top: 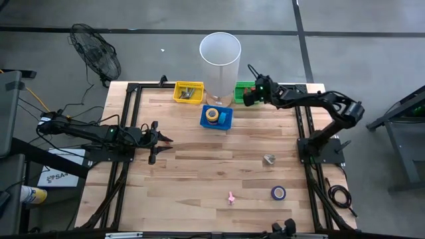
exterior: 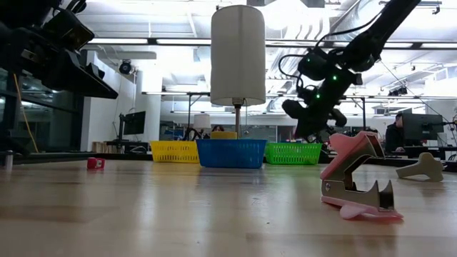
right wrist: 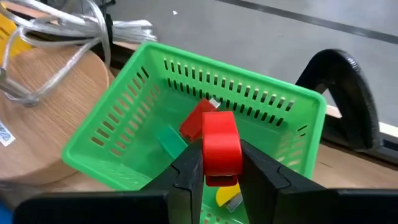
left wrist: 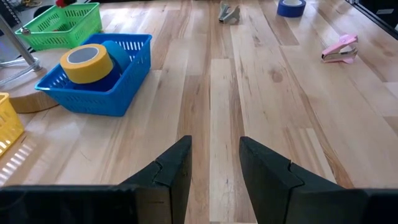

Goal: Pick and place Stapler, Stapler remover, tape
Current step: Put the right red stapler into the green basket, then put the gray staple remover into the yellow basket

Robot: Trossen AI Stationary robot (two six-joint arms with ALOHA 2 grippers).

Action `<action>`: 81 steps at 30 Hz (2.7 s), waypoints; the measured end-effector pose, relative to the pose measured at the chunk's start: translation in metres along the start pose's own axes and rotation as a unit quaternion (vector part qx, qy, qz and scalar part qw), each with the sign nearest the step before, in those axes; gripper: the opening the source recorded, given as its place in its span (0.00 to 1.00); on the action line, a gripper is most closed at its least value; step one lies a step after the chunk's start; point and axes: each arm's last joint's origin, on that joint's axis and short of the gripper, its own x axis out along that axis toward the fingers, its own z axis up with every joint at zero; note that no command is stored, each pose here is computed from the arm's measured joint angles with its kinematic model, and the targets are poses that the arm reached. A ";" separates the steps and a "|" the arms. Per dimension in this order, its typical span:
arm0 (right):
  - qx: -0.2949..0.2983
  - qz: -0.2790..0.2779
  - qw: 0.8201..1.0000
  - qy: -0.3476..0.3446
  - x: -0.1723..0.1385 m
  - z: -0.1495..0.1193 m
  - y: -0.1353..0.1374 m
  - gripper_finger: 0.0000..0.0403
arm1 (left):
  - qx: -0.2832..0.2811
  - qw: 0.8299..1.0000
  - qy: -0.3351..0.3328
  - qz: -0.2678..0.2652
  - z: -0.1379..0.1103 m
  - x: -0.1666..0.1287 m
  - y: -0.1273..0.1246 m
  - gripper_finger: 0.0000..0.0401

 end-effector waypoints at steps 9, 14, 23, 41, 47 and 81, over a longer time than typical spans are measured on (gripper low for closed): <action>-0.019 0.007 1.000 -0.002 0.002 0.000 0.001 0.22 | 0.000 1.000 0.000 0.000 0.000 0.000 0.000 0.33; -0.023 0.014 1.000 0.000 0.002 0.000 0.001 0.31 | 0.000 1.000 0.000 0.000 0.000 0.000 0.000 0.33; -0.028 0.046 0.998 0.014 -0.007 0.002 0.002 0.41 | 0.000 1.000 0.001 0.000 0.000 0.000 0.000 0.33; -0.061 0.166 0.968 0.175 -0.103 -0.015 -0.002 0.42 | 0.001 1.000 0.004 0.001 -0.001 0.000 0.000 0.33; -0.096 0.183 0.951 0.229 -0.129 -0.036 0.013 0.42 | 0.001 1.000 0.004 0.001 -0.001 0.000 0.000 0.33; -0.193 0.241 0.898 0.313 -0.186 -0.104 0.072 0.42 | -0.002 1.000 0.004 0.003 -0.001 0.000 0.000 0.33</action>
